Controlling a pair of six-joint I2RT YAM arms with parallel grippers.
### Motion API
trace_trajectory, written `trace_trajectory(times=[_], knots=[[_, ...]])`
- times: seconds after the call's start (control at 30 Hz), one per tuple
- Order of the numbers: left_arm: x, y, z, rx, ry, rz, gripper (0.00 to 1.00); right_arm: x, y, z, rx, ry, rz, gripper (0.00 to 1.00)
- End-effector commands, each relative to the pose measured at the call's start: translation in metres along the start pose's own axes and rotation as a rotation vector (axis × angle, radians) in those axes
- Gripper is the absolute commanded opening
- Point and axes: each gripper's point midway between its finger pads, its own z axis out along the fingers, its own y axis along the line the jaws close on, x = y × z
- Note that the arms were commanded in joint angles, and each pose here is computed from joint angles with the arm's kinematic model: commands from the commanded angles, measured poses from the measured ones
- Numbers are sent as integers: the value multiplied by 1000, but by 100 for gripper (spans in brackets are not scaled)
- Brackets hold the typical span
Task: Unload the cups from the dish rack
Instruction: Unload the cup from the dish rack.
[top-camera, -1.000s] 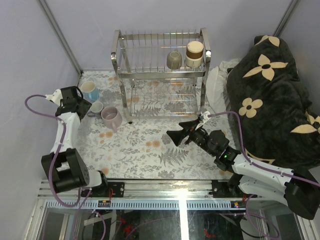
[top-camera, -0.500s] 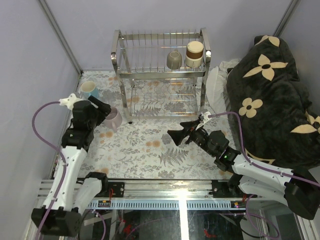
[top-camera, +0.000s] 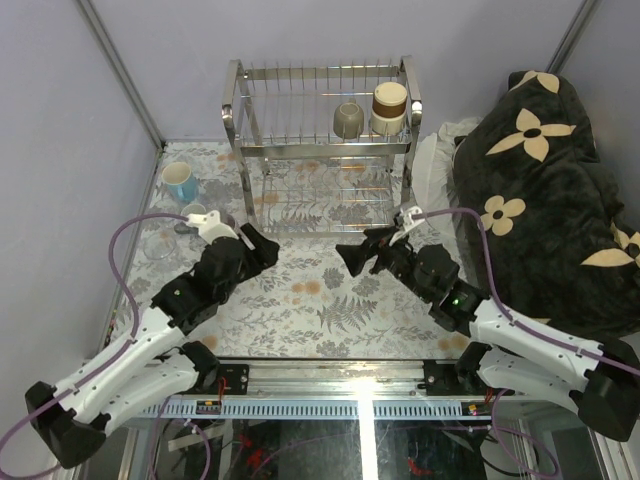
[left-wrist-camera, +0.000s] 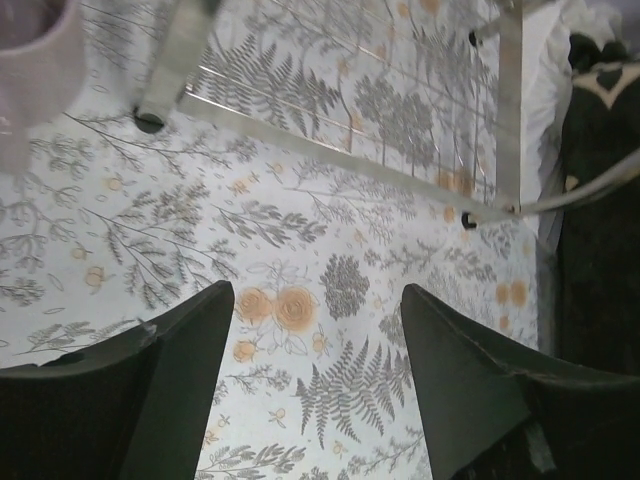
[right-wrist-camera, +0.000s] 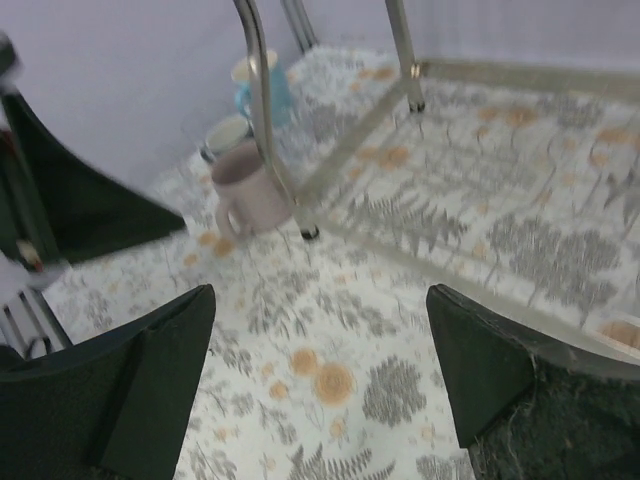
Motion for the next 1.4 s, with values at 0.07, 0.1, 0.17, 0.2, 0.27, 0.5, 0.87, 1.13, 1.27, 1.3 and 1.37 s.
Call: trace_trajectory(times=[0.07,0.1,0.17,0.2,0.27,0.5,0.87,1.13,1.27,1.3,1.37], knots=[[-2,-25,-1,54,-97,38,68,-112,30,10,16,-106,-61,92],[-2,-26,-2,64,-98,41,68,-124,34,13,15,-111,-73,93],[2,-27,-2,81,-95,44,68,-150,40,18,21,-136,-100,92],[4,-26,-2,90,-91,46,68,-163,43,21,30,-149,-117,92],[8,-23,-2,94,-85,52,68,-186,42,28,70,-174,-159,92],[15,-18,-6,120,-72,53,68,-244,24,63,287,-200,-320,94],[22,-20,-9,155,-43,59,68,-292,-13,78,574,-249,-448,96],[25,-24,-9,174,-22,66,69,-305,-56,77,644,-250,-381,96],[26,-23,-8,174,-25,64,69,-304,-71,82,664,-229,-354,96],[26,-23,-8,174,-24,63,69,-303,-76,83,667,-227,-342,96],[27,-24,-8,178,-16,65,69,-301,-83,87,667,-222,-324,96]])
